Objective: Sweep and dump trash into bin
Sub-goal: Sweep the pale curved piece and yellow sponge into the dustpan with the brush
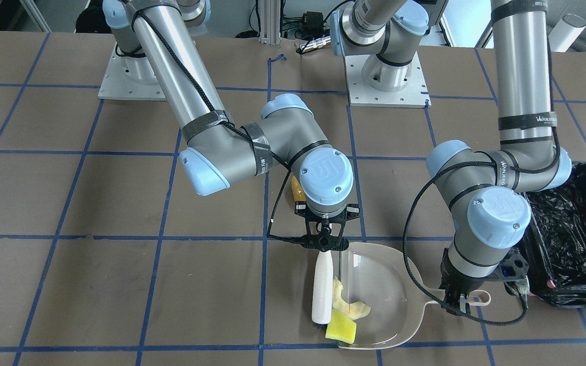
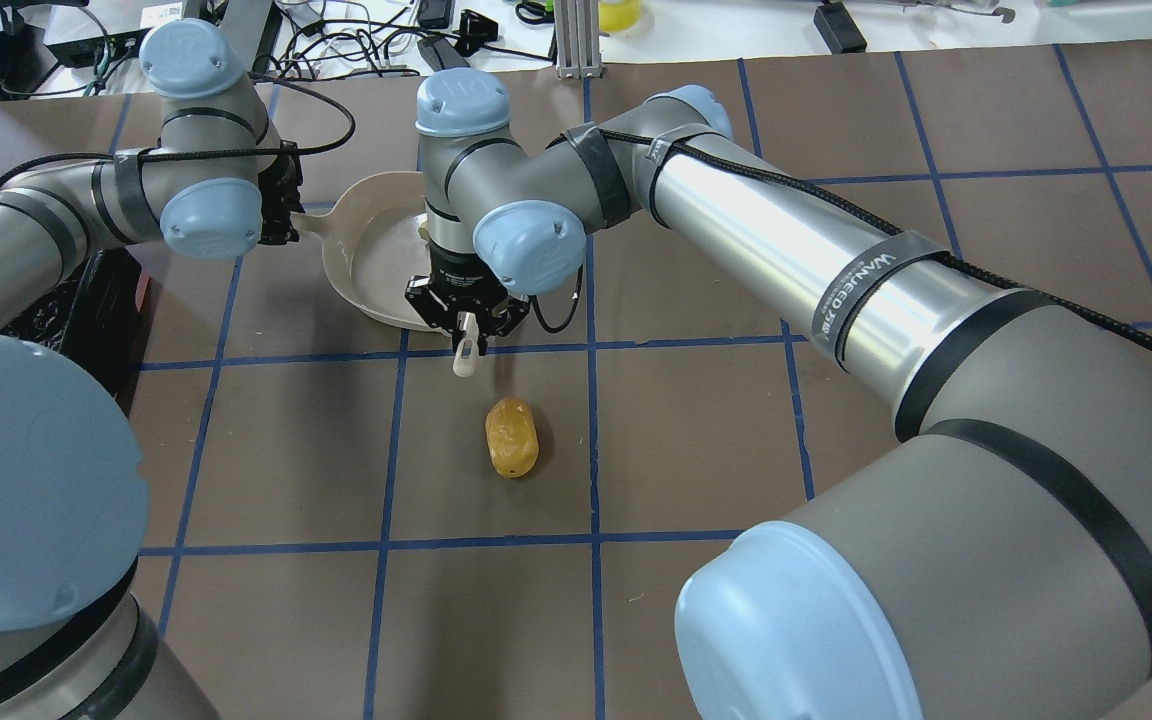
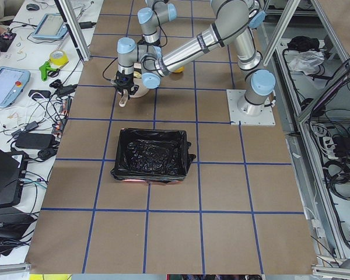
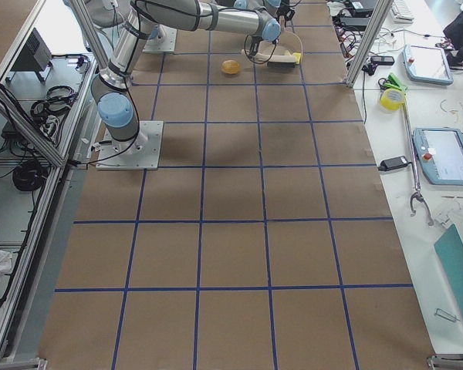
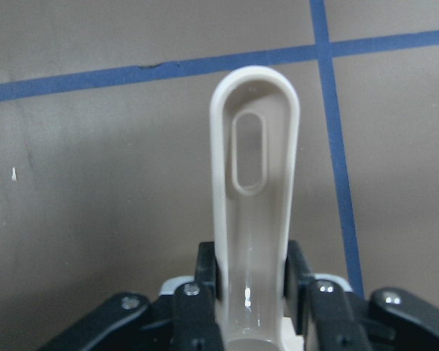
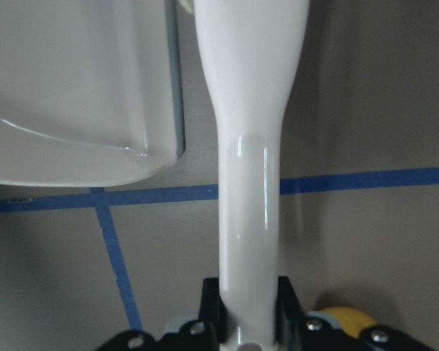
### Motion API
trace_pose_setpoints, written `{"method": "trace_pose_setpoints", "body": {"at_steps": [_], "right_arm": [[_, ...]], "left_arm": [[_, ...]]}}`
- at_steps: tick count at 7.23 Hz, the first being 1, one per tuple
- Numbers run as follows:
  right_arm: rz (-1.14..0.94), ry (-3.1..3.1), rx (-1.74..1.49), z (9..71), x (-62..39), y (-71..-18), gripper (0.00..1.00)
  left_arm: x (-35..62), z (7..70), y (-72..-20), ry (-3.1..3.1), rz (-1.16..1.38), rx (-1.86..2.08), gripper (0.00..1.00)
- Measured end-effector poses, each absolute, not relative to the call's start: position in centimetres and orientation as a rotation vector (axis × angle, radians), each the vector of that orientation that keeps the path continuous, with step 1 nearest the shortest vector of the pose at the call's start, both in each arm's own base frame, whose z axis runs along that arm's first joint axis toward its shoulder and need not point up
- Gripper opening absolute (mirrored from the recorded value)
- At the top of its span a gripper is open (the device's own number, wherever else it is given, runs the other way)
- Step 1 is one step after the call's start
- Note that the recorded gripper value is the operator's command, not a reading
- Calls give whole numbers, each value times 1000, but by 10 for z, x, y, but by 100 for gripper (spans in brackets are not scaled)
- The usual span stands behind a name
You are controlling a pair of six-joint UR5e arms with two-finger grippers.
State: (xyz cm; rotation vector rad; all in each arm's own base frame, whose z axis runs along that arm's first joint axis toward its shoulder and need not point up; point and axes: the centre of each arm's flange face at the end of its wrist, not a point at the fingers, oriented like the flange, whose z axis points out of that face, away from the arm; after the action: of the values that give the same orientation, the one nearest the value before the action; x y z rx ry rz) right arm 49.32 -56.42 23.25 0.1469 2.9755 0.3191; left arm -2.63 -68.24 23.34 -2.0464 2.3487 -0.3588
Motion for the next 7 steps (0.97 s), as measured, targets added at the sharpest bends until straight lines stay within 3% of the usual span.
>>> {"method": "trace_pose_setpoints", "body": {"at_steps": [7], "right_arm": [[320,2950,52,256,522,-560,0]], "left_arm": [[-26,234,-683,2353,-362,-2039,0]]}}
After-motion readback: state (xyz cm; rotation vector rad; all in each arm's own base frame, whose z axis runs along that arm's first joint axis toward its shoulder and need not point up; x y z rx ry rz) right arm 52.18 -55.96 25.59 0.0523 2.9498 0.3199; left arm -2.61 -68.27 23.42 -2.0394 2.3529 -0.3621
